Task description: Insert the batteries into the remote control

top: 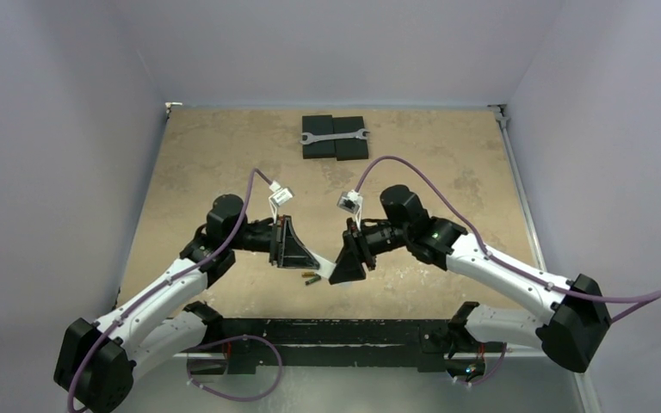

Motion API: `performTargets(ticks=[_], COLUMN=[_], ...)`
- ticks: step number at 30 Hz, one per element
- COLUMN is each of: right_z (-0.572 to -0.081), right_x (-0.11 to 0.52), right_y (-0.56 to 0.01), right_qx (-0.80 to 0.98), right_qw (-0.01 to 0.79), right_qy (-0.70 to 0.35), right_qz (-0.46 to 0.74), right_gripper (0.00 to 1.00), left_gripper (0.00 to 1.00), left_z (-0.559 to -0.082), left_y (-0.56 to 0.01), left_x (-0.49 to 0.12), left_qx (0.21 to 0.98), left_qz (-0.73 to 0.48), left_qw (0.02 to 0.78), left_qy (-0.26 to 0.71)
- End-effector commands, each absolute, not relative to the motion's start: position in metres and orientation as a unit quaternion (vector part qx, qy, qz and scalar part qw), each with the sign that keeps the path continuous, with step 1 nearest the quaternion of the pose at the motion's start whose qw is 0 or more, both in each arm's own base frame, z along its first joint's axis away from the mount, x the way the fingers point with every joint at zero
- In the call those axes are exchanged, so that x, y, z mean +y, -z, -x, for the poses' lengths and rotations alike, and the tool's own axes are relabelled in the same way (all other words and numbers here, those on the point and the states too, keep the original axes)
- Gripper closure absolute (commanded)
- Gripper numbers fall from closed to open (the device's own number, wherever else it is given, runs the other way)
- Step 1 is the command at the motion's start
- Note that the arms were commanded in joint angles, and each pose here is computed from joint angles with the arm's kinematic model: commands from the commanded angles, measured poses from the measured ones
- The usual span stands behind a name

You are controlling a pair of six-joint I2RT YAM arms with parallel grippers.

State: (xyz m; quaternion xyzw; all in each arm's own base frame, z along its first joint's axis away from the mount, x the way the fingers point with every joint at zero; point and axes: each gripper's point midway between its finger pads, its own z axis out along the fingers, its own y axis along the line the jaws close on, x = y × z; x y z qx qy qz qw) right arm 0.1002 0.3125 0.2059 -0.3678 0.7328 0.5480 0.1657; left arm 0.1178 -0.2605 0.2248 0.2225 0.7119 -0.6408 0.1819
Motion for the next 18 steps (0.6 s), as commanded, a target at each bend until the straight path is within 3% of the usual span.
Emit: performTargets(ticks=[1, 7, 18], right_z=[-0.116, -0.127, -0.149], right_x=[0.313, 0.307, 0.286], right_y=[-0.216, -0.211, -0.228], right_qx=[0.737, 0.756, 0.764], right_qw=[0.220, 0.252, 0.330], right_qy=[-0.537, -0.529, -0.533], right_qz=[0.345, 0.292, 0.151], right_gripper=[0.39, 0.29, 0.24], left_gripper=[1.00, 1.00, 1.00], left_z=[-0.125, -0.134, -0.149], left_y=[-0.236, -0.237, -0.232], left_x=[-0.264, -0.265, -0.264], left_qx=[0.696, 0.694, 0.700], left_qz=[-0.213, -0.181, -0.127], left_qw=[0.219, 0.236, 0.265], left_qy=[0.650, 0.656, 0.651])
